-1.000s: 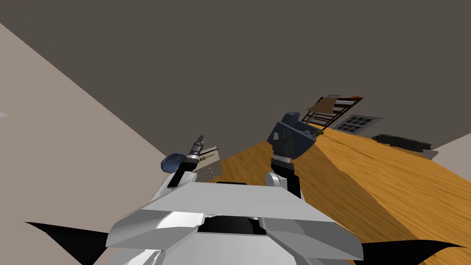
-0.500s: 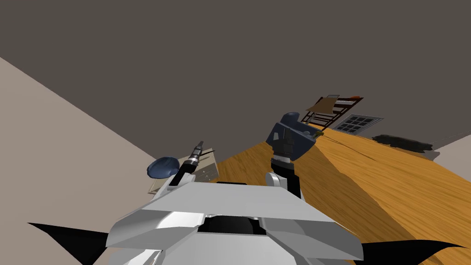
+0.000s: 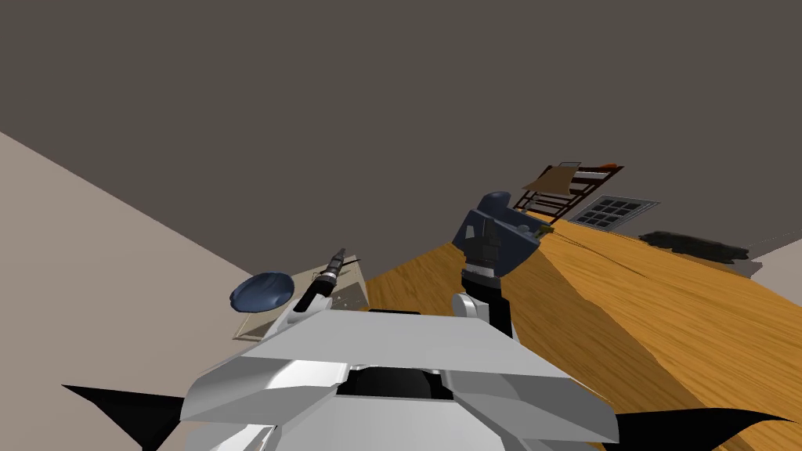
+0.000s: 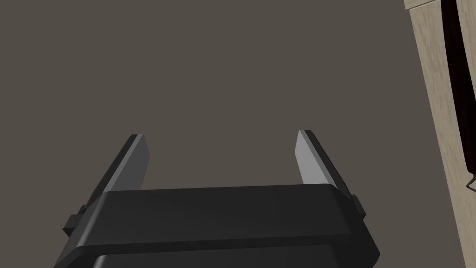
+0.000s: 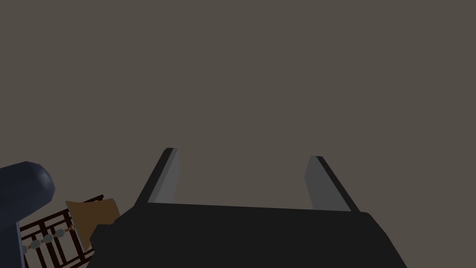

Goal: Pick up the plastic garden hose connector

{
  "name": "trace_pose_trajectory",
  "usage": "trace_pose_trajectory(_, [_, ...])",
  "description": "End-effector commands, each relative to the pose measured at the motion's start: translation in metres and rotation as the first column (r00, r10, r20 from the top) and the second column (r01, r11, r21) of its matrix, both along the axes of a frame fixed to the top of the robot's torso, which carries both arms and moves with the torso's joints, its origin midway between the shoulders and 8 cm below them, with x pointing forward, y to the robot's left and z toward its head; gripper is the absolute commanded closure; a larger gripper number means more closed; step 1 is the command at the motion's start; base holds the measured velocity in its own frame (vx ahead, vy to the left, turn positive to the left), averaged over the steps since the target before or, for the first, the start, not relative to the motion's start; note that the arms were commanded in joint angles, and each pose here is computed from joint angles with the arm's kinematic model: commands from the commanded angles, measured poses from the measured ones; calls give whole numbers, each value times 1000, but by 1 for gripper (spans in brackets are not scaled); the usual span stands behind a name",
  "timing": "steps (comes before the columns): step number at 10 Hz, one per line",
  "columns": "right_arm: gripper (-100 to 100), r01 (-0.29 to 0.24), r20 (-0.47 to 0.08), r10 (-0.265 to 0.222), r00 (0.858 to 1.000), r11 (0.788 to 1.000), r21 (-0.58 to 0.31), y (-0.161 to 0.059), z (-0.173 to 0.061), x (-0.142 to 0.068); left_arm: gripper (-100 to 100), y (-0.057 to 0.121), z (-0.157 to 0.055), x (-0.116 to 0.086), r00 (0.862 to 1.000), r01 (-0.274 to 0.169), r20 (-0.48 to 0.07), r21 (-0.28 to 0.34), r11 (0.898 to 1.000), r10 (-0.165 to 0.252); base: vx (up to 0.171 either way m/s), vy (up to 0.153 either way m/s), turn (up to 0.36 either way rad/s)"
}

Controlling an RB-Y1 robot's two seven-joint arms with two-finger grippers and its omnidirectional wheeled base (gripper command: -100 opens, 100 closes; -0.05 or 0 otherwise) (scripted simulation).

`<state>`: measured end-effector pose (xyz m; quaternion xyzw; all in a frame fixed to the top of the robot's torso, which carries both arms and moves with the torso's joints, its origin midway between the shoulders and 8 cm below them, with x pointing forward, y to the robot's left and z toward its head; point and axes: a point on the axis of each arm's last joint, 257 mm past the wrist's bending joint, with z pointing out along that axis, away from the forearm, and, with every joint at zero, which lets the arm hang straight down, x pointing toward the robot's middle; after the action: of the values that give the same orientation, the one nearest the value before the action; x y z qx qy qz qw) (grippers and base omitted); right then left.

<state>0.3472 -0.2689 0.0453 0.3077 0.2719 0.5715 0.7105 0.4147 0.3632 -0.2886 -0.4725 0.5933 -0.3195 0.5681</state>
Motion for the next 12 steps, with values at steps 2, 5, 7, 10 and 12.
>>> trace_pose_trajectory(2, [0, 0, 0, 0, 1000, 1000, 0, 0, 0, 0, -100, 21, -56, -18, 988, -62, -146, -37, 997, 56, 136, -93, 50])
trace_pose_trajectory(5, [0, 0, 0, 0, 1000, 1000, 0, 0, 0, 0, -100, 39, -96, -33, 962, -120, -256, -67, 990, 99, 98, -42, 38])
trace_pose_trajectory(7, [0, 0, 0, 0, 1000, 1000, 0, 0, 0, 0, -100, 55, -126, -48, 929, -180, -344, -97, 979, 137, 106, -31, 83])
trace_pose_trajectory(10, [0, 0, 0, 0, 1000, 1000, 0, 0, 0, 0, -100, 64, -146, -60, 903, -218, -400, -112, 970, 156, 79, -13, 34])
trace_pose_trajectory(12, [0, 0, 0, 0, 1000, 1000, 0, 0, 0, 0, -100, 78, -174, -79, 856, -287, -482, -140, 948, 188, 91, -1, 77])
